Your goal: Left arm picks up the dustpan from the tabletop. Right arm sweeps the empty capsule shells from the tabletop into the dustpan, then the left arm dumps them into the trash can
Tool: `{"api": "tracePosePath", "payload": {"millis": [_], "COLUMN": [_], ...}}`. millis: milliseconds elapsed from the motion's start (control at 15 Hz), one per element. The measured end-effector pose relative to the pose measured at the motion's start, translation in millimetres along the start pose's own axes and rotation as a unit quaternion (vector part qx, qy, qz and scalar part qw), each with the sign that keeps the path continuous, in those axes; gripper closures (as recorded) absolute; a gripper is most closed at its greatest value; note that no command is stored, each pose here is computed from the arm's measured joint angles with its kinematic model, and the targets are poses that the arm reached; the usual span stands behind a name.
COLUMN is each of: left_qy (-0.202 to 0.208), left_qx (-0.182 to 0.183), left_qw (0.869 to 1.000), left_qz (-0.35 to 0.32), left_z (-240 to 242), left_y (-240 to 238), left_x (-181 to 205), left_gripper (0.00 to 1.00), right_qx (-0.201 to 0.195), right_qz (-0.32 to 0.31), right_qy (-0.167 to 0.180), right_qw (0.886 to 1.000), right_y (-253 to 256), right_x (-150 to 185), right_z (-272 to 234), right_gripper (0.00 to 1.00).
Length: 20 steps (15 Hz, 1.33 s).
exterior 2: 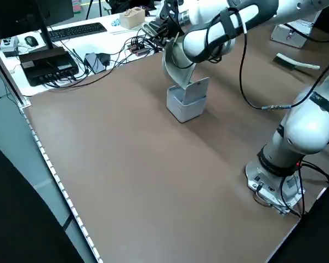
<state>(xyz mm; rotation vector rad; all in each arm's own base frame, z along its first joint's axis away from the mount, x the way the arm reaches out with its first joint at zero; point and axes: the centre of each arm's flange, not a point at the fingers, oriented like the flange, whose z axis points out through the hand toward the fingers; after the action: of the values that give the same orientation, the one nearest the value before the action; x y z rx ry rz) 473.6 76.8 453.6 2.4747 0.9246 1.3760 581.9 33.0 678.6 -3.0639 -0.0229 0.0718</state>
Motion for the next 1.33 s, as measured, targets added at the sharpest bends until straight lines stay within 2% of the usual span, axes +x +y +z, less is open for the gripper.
{"api": "tracePosePath", "payload": {"millis": [400, 733, 867, 1067, 1200, 1333], "left_qy": [0.016, 0.035, 0.040, 0.043, 0.044, 0.044], "left_qx": [-0.014, -0.029, -0.036, -0.036, -0.036, -0.035], "left_qw": [1.000, 0.999, 0.999, 0.998, 0.998, 0.998], "left_qz": [0.006, 0.002, 0.001, 0.003, 0.009, 0.010], "left_z": [-4.2, -9.0, -11.0, -14.6, -17.1, -18.1], "left_y": [3.3, -5.9, -9.5, -17.2, -17.5, -18.3], "left_x": [-2.4, -7.4, -12.9, -20.4, -21.1, -21.5], "left_gripper": [0.67, 0.67, 0.67, 0.67, 0.67, 0.67], "right_qx": [-0.009, -0.032, -0.038, -0.041, -0.045, -0.051], "right_qz": [0.018, 0.044, 0.058, 0.178, 0.209, 0.212], "right_qy": [0.002, -0.028, -0.030, -0.027, -0.026, -0.024], "right_qw": [1.000, 0.998, 0.997, 0.983, 0.977, 0.976], "right_y": [30.0, 56.7, 66.2, 81.9, 79.0, 72.6], "right_x": [-9.1, -23.2, -24.1, -25.3, -24.7, -23.9], "right_z": [-4.1, 0.2, 0.5, 1.4, 2.2, 2.5], "right_gripper": [0.02, 0.02, 0.02, 0.02, 0.02, 0.02]}}
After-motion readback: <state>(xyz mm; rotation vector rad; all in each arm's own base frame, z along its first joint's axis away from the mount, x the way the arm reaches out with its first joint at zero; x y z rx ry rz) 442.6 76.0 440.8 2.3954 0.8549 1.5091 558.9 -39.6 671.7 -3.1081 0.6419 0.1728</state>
